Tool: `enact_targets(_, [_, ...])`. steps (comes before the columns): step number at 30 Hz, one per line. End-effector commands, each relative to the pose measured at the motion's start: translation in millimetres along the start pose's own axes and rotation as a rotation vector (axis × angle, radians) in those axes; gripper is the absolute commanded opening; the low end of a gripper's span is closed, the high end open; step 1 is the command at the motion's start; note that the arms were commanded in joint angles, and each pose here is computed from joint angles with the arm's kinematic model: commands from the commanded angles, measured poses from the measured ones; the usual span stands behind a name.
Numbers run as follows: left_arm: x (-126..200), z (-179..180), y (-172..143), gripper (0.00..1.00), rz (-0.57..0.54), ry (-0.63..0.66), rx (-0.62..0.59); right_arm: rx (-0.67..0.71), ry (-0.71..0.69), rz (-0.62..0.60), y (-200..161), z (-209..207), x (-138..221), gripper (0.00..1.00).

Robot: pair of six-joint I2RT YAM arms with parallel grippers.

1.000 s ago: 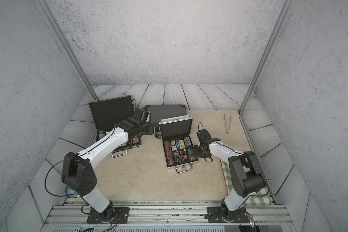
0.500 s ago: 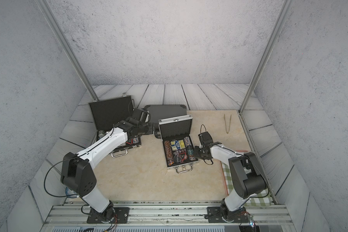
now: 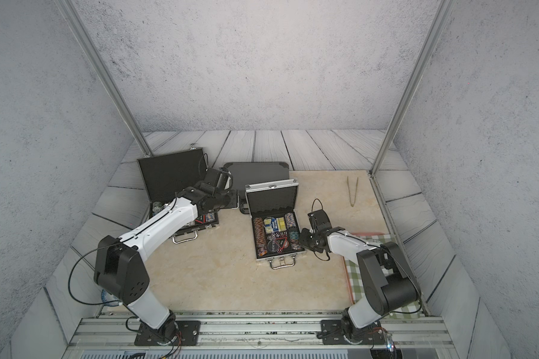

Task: Close the poker set cases
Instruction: Adjust the poker set case at the center of the board, then close the lid of the poker set case.

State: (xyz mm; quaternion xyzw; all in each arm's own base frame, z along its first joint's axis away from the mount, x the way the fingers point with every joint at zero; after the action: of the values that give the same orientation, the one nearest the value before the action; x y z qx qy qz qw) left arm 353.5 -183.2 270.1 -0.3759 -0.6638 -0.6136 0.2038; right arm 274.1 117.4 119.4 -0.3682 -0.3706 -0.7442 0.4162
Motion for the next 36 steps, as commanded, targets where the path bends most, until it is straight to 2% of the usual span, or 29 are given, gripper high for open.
enact_targets(1, [-1.8, 3.4, 1.1, 0.6, -0.005, 0.006, 0.009, -0.054, -0.063, 0.142, -29.6, -13.1, -1.0, 0.18])
enact_targets(5, [-5.4, 2.3, 4.6, 0.6, -0.017, 0.005, 0.006, -0.065, -0.046, 0.152, -34.2, -7.9, 2.1, 0.23])
enact_targets(9, [-11.2, 5.1, 9.6, 0.6, -0.024, 0.025, 0.0, -0.041, -0.067, 0.16, -32.6, -5.9, 7.4, 0.34])
enact_targets(10, [-12.1, 7.1, 11.4, 0.6, -0.024, 0.024, 0.005, -0.03, -0.081, 0.15, -31.1, -5.6, 10.7, 0.37])
enact_targets(16, [-21.5, 17.0, 23.9, 0.6, -0.005, -0.018, 0.023, 0.039, -0.142, 0.075, -18.5, 0.5, 34.2, 0.43])
enact_targets(20, [-29.0, 18.7, 38.3, 0.61, 0.014, -0.104, 0.043, 0.079, -0.159, 0.048, -12.9, 5.6, 49.0, 0.44])
enact_targets(24, [-36.7, 13.9, 49.9, 0.62, 0.025, -0.21, 0.066, 0.118, -0.1, 0.054, -11.2, 15.0, 59.8, 0.43])
enact_targets(28, [-39.7, 7.8, 57.0, 0.62, 0.018, -0.307, 0.099, 0.105, -0.058, 0.007, -5.2, 22.4, 68.9, 0.41])
enact_targets(32, [-37.4, 2.0, 61.3, 0.62, 0.007, -0.385, 0.123, 0.065, -0.003, -0.043, 19.8, 32.2, 79.7, 0.37])
enact_targets(36, [-32.5, 1.5, 61.1, 0.62, 0.002, -0.395, 0.126, -0.038, 0.122, -0.111, 55.5, 39.7, 93.8, 0.35])
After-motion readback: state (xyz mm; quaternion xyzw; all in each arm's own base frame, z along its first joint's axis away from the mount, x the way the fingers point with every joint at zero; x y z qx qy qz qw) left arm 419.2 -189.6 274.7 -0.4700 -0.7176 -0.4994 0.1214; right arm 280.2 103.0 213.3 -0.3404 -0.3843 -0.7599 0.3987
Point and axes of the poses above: each gripper's point midway between its finger pads, its own x axis back along the fingers, its own z axis along the line the jaws close on, y = z × x, the point moved 10 cm from there along x, back along the fingers, and after that the axes turned 4 degrees about -x, right-handed, at the moved point
